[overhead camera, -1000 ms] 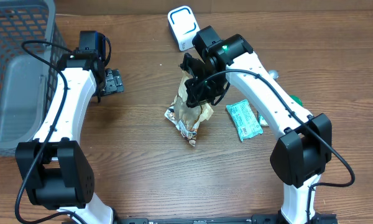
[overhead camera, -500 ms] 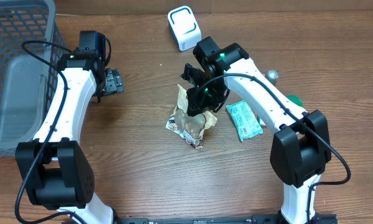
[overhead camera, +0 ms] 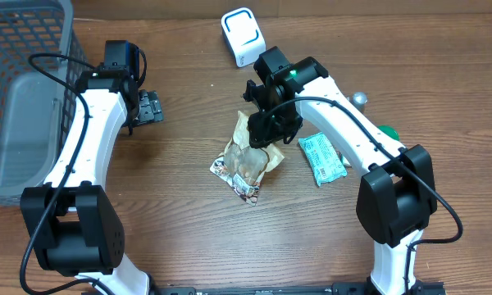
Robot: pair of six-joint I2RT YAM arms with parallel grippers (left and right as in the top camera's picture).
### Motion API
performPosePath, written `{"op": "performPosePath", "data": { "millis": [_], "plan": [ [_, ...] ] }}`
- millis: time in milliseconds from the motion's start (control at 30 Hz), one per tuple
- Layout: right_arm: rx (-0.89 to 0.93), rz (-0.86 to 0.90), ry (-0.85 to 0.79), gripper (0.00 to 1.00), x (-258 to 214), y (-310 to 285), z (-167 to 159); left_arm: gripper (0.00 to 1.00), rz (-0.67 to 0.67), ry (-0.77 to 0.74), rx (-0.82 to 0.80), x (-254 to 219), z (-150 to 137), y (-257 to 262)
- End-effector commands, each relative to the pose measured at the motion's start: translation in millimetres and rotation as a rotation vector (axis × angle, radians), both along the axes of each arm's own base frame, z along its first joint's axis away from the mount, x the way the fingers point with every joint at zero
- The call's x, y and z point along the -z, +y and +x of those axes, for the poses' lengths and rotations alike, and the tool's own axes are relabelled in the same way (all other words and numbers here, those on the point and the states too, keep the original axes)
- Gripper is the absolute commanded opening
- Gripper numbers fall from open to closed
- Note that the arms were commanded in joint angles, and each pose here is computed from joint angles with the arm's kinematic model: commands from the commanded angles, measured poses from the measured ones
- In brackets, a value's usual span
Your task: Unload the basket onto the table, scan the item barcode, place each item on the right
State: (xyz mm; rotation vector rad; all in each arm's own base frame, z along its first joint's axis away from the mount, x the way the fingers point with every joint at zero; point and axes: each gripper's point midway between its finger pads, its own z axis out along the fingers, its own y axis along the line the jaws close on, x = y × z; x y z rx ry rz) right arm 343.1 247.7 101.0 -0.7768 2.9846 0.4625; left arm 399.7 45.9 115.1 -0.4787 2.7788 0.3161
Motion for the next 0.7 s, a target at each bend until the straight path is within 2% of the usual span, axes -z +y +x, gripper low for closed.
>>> {"op": "performPosePath", "data": {
  "millis": [0, 33, 67, 133, 233, 333, 667],
  "plan": [
    [0.003, -0.007, -0.036, 0.48, -4.6, -0.8, 4.0, 1.0, 0.012, -0.019, 0.006, -7.0, 6.1, 2.4],
    [0.004, -0.011, -0.044, 0.5, -4.4, -1.2, 5.6, 1.0, 0.012, -0.019, 0.006, -7.0, 6.1, 2.4],
    [0.006, -0.018, -0.059, 0.59, -4.2, -2.0, 8.9, 1.0, 0.012, -0.019, 0.006, -7.0, 6.1, 2.4],
    [0.009, -0.025, -0.085, 0.68, -4.2, -2.5, 14.5, 1.0, 0.012, -0.019, 0.006, -7.0, 6.1, 2.4],
    [0.016, -0.044, -0.125, 0.89, -4.0, -4.8, 23.1, 1.0, 0.012, -0.019, 0.006, -7.0, 6.1, 2.4],
    [0.065, -0.077, -0.147, 1.0, -3.4, -10.1, 29.7, 1.0, 0.012, -0.019, 0.006, -7.0, 6.1, 2.4],
    [0.219, -0.115, -0.184, 1.0, -4.1, -17.6, 44.2, 1.0, 0.012, -0.019, 0.006, -7.0, 6.1, 2.4]
  ]
}}
